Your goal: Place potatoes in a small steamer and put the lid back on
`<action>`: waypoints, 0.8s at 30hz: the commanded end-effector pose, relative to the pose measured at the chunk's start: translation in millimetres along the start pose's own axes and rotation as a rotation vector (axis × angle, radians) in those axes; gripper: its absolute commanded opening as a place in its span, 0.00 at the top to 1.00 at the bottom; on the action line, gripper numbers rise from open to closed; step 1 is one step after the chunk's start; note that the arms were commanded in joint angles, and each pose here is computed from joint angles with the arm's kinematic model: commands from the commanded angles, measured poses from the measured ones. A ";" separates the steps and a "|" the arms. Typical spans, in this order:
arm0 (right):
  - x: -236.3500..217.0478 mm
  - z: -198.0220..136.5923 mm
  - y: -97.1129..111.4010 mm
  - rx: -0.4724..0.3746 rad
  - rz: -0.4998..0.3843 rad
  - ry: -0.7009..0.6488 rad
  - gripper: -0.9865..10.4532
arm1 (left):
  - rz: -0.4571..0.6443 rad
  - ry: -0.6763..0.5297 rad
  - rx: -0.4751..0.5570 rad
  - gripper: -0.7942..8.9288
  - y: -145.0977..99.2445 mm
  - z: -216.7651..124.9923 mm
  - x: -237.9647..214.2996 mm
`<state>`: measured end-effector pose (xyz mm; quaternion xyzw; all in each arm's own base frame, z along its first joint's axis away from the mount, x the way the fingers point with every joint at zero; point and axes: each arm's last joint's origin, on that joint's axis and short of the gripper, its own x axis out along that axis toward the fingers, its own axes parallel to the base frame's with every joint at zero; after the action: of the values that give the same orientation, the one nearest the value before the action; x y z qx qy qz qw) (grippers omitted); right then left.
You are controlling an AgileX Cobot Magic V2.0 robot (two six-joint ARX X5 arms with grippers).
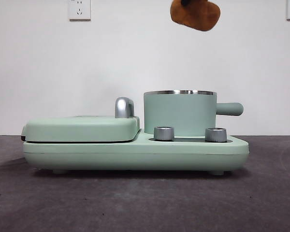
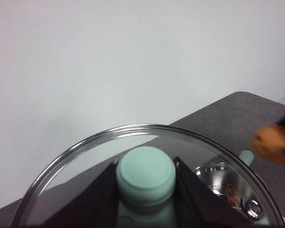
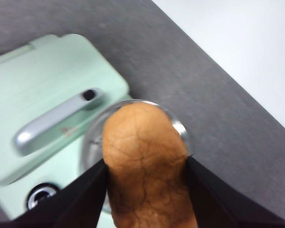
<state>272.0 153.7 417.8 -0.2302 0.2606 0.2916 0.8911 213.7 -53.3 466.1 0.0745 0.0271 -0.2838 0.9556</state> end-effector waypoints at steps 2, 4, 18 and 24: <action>24.8 14.2 -14.1 0.039 0.016 0.034 0.72 | 0.005 -0.062 0.023 0.91 -0.1 11.9 -5.0; 37.1 16.1 -20.3 0.060 0.022 0.058 0.72 | 0.005 -0.062 0.023 0.91 -0.1 11.9 -5.0; 121.3 -0.6 -31.2 0.127 0.129 0.158 0.72 | 0.005 -0.060 0.022 0.91 0.1 11.5 -4.3; 151.0 -12.6 -29.2 0.135 0.148 0.216 0.72 | 0.005 -0.060 0.022 0.91 0.2 11.4 -4.0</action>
<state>386.6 182.1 325.1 -0.1849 0.3947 0.3110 0.8446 213.7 -53.3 466.1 0.0746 0.0269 -0.2838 0.9556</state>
